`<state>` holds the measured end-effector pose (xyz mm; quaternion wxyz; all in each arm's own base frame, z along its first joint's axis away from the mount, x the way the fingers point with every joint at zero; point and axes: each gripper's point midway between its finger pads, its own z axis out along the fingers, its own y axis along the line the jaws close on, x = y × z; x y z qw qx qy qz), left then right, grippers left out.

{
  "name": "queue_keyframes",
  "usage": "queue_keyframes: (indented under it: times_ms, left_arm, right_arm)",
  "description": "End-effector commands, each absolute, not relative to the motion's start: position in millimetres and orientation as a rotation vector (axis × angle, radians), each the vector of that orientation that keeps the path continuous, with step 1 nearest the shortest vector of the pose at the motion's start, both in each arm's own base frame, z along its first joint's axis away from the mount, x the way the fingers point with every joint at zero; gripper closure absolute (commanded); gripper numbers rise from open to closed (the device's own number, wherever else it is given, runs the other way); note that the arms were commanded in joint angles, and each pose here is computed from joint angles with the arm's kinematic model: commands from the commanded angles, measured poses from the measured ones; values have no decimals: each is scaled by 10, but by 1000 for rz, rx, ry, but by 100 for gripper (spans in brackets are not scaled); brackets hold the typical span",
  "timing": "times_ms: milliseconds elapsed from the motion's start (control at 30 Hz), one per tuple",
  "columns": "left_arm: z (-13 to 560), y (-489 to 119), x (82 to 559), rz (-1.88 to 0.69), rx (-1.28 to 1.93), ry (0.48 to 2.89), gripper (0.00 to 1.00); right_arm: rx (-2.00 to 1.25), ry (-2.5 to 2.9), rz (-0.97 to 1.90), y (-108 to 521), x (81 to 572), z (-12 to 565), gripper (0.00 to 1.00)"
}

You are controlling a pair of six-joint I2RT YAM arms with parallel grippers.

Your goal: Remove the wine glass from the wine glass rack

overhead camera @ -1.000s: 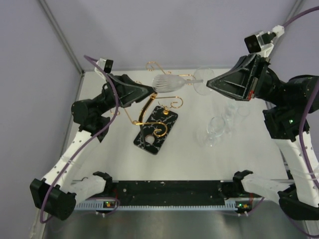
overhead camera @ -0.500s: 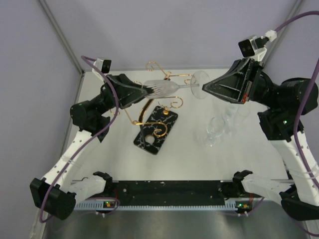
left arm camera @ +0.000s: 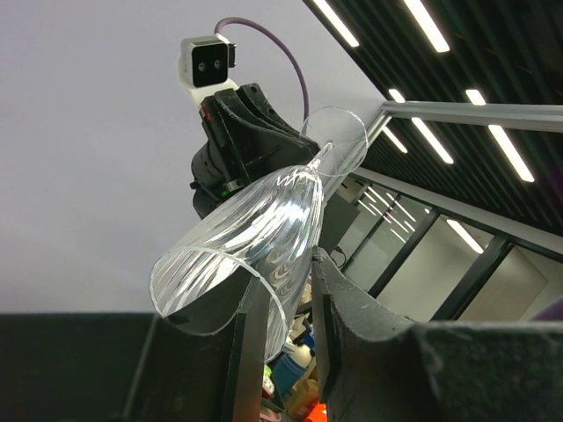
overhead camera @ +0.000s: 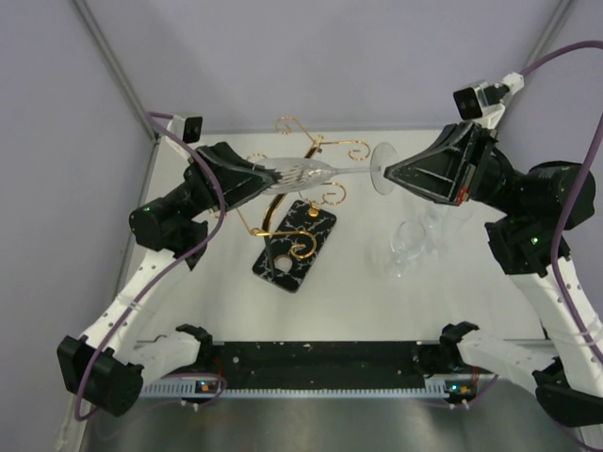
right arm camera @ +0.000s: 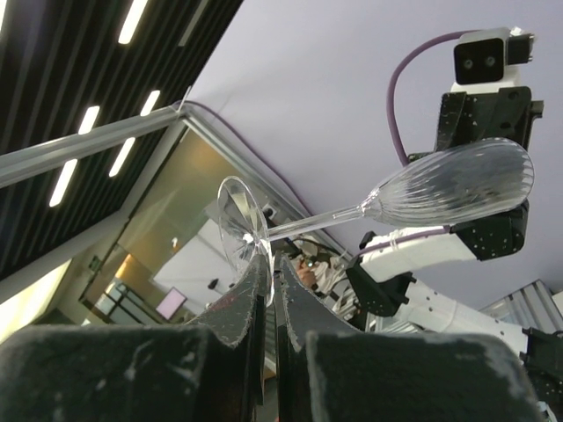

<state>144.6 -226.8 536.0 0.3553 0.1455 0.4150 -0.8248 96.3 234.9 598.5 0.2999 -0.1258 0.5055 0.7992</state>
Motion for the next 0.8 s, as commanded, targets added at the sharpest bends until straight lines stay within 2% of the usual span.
queue_keyframes:
  times_ms: [0,67,167,267,400,567,767]
  left_arm:
    - [5439,-2192,1245,-2125,434,987,94]
    - [5445,-2185,1241,-2124,431,981,100]
    - [5459,-2176,1233,-2118,432,973,100]
    - [5501,-2151,1197,-2105,433,949,100]
    - [5536,-2126,1187,-2062,423,929,100]
    - [5567,-2098,1161,-2043,416,909,100]
    - [5559,-2110,1196,-2023,407,920,100]
  right_arm:
    - [-311,1375,2075,2413,1074,5791,100]
    - [-298,1392,2067,2423,1104,5709,100]
    - [-263,1440,2046,2437,1190,5536,99]
    - [-231,1470,2035,2414,1261,5373,83]
    - [-177,1502,2042,2359,1353,5136,71]
    - [-125,1539,2066,2329,1474,4848,63]
    - [-102,1571,2084,2325,1541,4619,59]
